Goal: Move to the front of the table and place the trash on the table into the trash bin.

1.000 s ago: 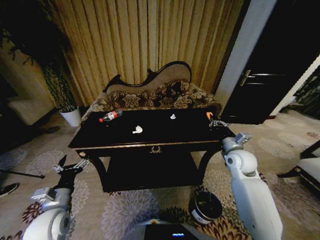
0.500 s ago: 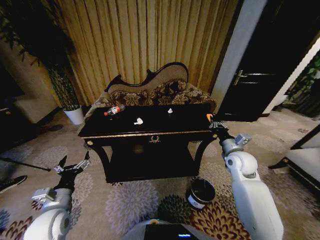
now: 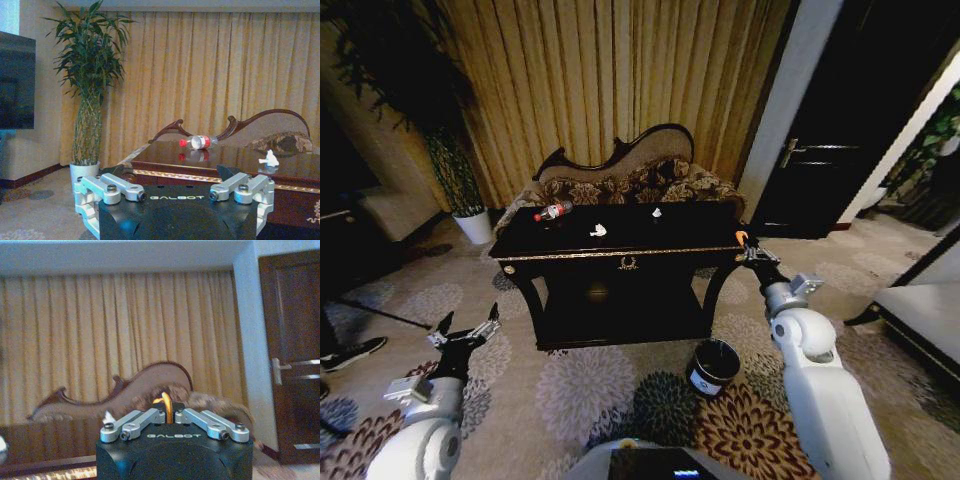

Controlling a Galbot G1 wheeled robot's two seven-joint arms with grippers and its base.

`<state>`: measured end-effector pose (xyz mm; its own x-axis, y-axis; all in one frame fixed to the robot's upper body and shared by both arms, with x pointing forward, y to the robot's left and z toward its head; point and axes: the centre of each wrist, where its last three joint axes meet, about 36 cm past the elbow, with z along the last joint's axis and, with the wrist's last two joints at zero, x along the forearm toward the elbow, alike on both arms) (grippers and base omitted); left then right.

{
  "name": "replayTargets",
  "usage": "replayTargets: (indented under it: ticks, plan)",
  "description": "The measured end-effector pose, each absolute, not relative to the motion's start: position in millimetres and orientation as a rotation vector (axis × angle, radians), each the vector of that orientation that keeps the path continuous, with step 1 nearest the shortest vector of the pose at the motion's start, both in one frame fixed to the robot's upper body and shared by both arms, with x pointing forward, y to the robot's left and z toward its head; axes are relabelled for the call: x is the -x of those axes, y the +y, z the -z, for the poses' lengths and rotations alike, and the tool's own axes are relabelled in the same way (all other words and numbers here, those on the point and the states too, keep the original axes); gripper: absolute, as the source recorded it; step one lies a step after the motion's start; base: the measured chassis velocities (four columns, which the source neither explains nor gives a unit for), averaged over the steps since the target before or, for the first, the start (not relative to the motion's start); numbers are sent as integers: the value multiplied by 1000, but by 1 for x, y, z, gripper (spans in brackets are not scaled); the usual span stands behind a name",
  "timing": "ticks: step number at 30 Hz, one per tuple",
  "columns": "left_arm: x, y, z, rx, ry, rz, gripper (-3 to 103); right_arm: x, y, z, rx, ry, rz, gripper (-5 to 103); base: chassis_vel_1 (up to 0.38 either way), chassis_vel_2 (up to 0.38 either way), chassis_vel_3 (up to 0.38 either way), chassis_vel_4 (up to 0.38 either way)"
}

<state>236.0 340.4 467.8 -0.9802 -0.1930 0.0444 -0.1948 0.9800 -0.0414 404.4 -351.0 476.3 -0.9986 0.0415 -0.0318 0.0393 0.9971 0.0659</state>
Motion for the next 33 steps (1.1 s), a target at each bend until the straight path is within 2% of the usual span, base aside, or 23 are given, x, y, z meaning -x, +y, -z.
replayTargets:
  ticks: [9,16,25,33]
  plan:
    - [-240,344,-464,-299,-3092,-65,100,-384,-377,-410,-255,3276,-67,4,0,0,0,0]
    - [-245,347,-465,-304,-3106,-58,100,-369,-404,-344,-447,3454,61,4,0,0,0,0]
    - [-245,348,-464,-306,-3104,-64,100,-397,-407,-249,-551,3621,218,4,0,0,0,0]
    - [-243,350,-467,-313,-3106,-74,100,-410,-411,-223,-558,3665,325,4,0,0,0,0]
